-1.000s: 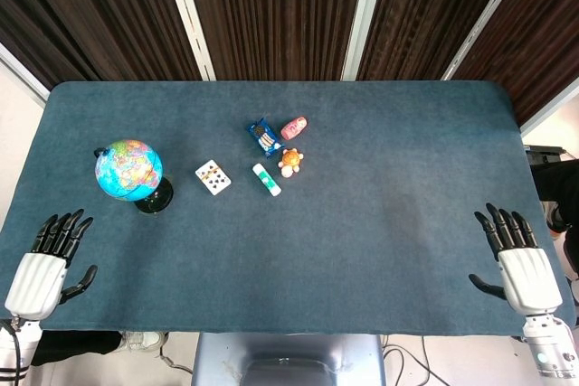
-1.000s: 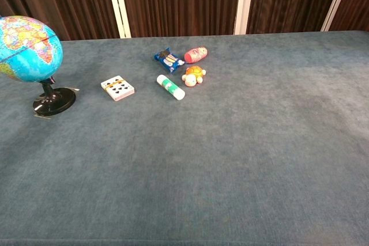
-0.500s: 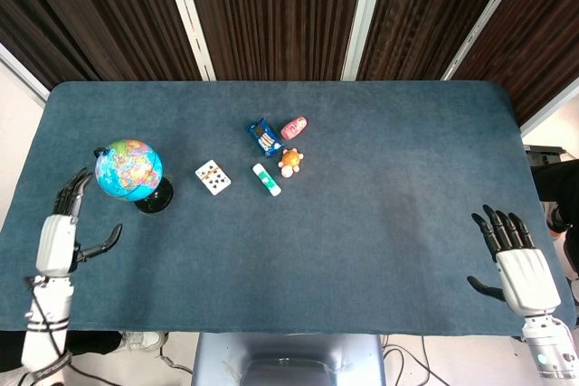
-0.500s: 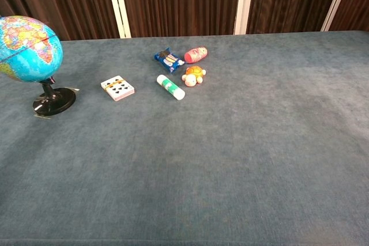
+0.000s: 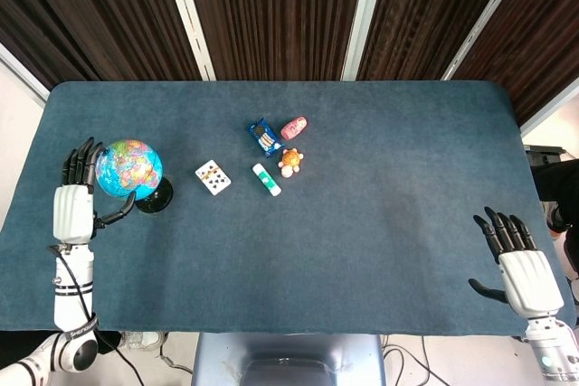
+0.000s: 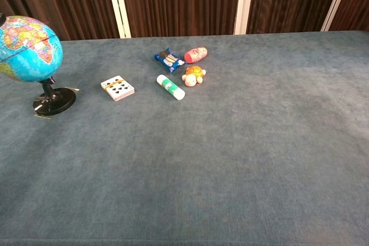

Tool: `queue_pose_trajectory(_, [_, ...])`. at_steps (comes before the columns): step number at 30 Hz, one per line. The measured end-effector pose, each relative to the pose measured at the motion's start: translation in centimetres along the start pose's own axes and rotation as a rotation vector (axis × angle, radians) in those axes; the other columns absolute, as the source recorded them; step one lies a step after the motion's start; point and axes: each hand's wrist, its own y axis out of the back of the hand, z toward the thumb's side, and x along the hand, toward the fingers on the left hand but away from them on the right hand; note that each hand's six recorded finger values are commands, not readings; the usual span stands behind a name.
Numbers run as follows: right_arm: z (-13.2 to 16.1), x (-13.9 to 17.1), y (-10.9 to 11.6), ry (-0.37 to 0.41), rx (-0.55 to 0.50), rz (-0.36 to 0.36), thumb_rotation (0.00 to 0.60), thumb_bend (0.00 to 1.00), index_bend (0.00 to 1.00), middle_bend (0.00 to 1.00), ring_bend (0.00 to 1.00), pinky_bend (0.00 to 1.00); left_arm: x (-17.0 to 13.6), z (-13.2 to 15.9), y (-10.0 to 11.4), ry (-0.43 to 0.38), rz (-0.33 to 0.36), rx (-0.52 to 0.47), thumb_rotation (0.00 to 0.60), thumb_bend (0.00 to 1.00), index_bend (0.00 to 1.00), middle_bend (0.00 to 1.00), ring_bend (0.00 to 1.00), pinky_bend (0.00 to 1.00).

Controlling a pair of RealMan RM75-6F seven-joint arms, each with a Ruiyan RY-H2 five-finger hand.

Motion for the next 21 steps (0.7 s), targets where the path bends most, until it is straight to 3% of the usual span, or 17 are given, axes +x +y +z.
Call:
queue_pose_trajectory(4, [0.0,0.1,-0.1,-0.001,0.0,0.0,0.6,0.15,0.0,0.0,0.0,0.0,0.6,-1.0,-0.3,0.026,0.027,0.05,0.379,0.29,0.0,0.0,0.0,0.0])
queue_pose_trajectory(21, [-0.2,0.0,0.0,-0.012,0.0,-0.009,0.6,0.15,0.0,0.0,0.0,0.0,2.0,-2.1,-2.9,0.088,-0.031,0.033,0.421,0.29,0.0,0.0,0.0,0.0])
